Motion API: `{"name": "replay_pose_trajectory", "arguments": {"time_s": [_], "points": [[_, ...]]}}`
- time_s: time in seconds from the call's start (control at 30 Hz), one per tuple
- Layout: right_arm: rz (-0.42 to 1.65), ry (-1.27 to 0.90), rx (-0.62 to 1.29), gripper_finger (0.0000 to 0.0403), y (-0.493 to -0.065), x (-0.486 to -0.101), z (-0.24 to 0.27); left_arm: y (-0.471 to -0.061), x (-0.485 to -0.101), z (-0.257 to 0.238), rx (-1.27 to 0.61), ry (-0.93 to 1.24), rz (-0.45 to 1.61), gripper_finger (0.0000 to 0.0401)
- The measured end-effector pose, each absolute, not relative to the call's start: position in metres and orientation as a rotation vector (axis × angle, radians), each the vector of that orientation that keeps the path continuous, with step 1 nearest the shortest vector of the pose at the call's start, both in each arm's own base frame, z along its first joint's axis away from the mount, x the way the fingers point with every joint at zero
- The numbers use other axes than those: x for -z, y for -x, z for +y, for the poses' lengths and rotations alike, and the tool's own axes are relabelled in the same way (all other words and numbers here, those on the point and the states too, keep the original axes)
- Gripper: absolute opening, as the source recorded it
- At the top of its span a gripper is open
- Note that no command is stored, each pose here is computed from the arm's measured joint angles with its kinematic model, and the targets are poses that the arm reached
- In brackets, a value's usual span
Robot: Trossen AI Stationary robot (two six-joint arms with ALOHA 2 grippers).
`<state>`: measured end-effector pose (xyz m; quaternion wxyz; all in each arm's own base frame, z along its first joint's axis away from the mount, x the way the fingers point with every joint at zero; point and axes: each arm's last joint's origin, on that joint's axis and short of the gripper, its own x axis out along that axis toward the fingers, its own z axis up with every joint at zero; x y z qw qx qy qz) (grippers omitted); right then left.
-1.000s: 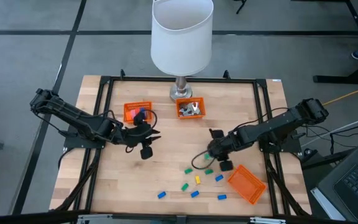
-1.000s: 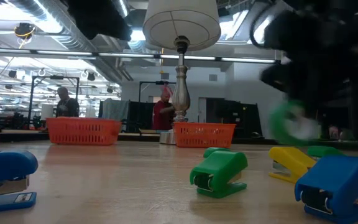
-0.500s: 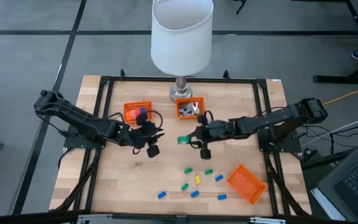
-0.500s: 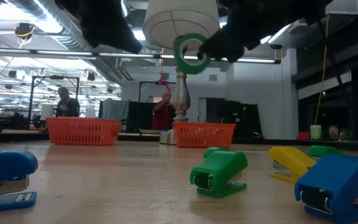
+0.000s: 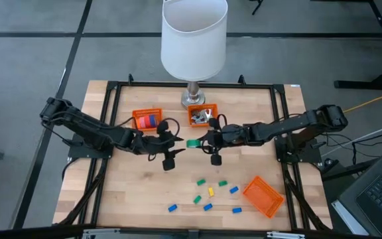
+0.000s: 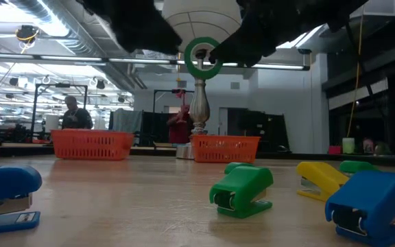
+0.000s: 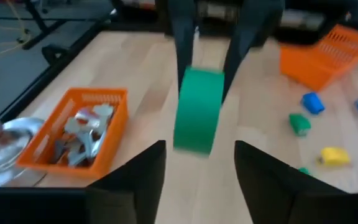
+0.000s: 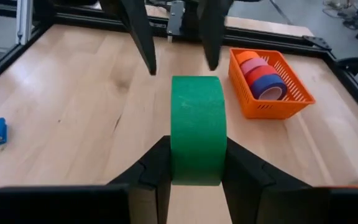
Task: Pick and place Stapler, Stapler remover, tape
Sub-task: Put the green tape into the top left orange bin
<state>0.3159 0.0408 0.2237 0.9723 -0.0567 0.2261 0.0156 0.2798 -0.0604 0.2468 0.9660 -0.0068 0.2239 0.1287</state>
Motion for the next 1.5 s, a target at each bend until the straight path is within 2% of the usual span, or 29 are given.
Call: {"name": "replay_pose_trajectory", "arguments": {"time_s": [0.2,0.4,0.53,0.7,0.8,0.93,1.07,1.17,1.3,1.5], "points": [[0.419,0.149,-0.039,0.0108,-0.323,-0.219,0.042,-0.295,-0.239,-0.05,-0.189,0.038,0.437,0.0224],[0.42,0.166,-0.043,0.0108,-0.325,-0.216,0.042,-0.3,-0.232,-0.044,-0.201,0.039,0.461,0.0223],[0.423,0.167,-0.043,0.0108,-0.325,-0.216,0.042,-0.3,-0.232,-0.044,-0.202,0.039,0.458,0.019],[0.43,0.163,-0.041,0.0108,-0.325,-0.215,0.042,-0.3,-0.232,-0.044,-0.203,0.053,0.46,0.011],[0.423,0.147,-0.04,0.0111,-0.325,-0.216,0.042,-0.298,-0.234,-0.044,-0.201,0.063,0.459,0.0104],[0.435,0.111,0.009,0.017,-0.324,-0.216,0.041,-0.286,-0.244,-0.037,-0.283,0.168,0.457,0.0104],[0.449,0.053,0.148,0.0243,-0.323,-0.213,0.038,-0.263,-0.254,-0.019,-0.527,0.25,0.478,0.0104],[0.466,0.016,0.213,0.0282,-0.322,-0.211,0.036,-0.241,-0.259,-0.007,-0.682,0.333,0.496,0.0104],[0.471,-0.028,0.232,0.0308,-0.321,-0.21,0.035,-0.225,-0.262,0.005,-0.832,0.414,0.48,0.0104],[0.464,-0.084,0.246,0.0312,-0.321,-0.21,0.035,-0.229,-0.249,0.015,-0.933,0.459,0.522,0.0104]]}}
